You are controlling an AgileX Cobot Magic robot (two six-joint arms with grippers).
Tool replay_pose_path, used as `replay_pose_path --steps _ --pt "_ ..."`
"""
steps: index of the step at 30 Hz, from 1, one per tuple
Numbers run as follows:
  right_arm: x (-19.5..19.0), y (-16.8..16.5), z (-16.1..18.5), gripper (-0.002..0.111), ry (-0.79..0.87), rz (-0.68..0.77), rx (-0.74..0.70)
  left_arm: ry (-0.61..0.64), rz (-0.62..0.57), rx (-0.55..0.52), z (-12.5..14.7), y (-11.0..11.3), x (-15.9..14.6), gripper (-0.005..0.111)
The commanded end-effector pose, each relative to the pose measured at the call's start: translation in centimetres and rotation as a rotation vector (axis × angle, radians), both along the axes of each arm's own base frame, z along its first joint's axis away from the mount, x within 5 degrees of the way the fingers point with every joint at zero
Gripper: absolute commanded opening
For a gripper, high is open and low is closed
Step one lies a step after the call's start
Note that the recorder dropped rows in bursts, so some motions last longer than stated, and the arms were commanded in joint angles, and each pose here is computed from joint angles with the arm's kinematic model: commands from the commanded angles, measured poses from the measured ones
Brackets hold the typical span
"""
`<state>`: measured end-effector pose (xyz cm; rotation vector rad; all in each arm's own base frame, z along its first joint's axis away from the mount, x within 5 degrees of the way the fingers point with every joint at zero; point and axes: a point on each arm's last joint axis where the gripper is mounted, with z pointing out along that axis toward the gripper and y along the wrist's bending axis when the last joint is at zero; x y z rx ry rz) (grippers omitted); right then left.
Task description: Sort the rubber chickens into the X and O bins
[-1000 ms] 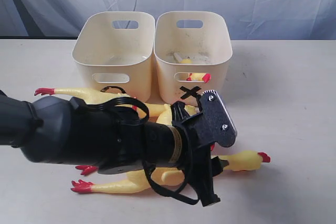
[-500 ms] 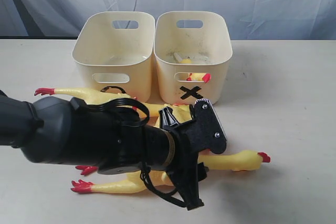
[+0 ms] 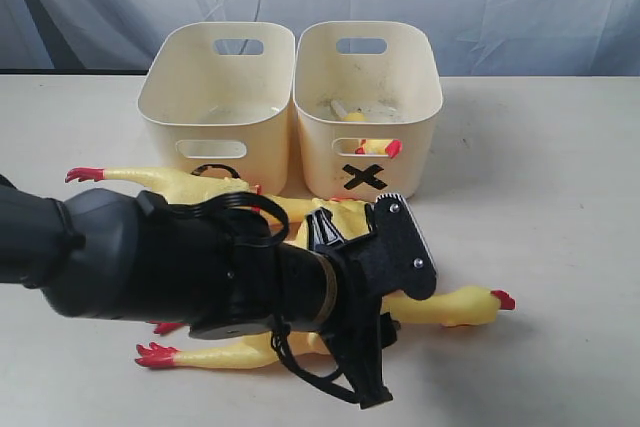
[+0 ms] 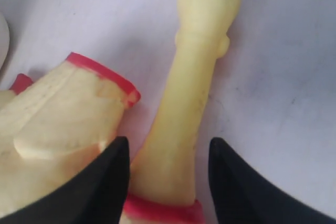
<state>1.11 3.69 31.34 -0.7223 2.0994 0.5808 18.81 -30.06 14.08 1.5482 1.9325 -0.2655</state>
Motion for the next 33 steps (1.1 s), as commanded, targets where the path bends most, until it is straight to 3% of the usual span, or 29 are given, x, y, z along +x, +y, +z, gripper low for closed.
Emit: replay_pose_path --steps 1,10,17,22,33 --pt "0.0 -0.1 0.0 -0.001 -0.011 -0.005 -0.001 -0.003 -0.04 0.002 0.2 -0.8 -1.2 0.045" --pt "0.0 -0.1 0.0 -0.001 -0.011 -0.005 -0.001 -0.016 -0.076 0.017 -0.2 -1.0 -1.5 0.045" --pt "0.0 -0.1 0.0 -0.001 -0.011 -0.005 -0.001 0.009 -0.093 0.093 -2.9 -0.9 -1.3 0.045" --pt "0.0 -0.1 0.0 -0.001 -0.011 -0.005 -0.001 0.005 -0.094 0.056 -2.6 -1.3 -1.2 0.045" --pt "0.0 -0.1 0.1 -0.001 -0.02 -0.009 0.006 -0.078 -0.156 0.166 -2.4 -0.6 0.0 0.045"
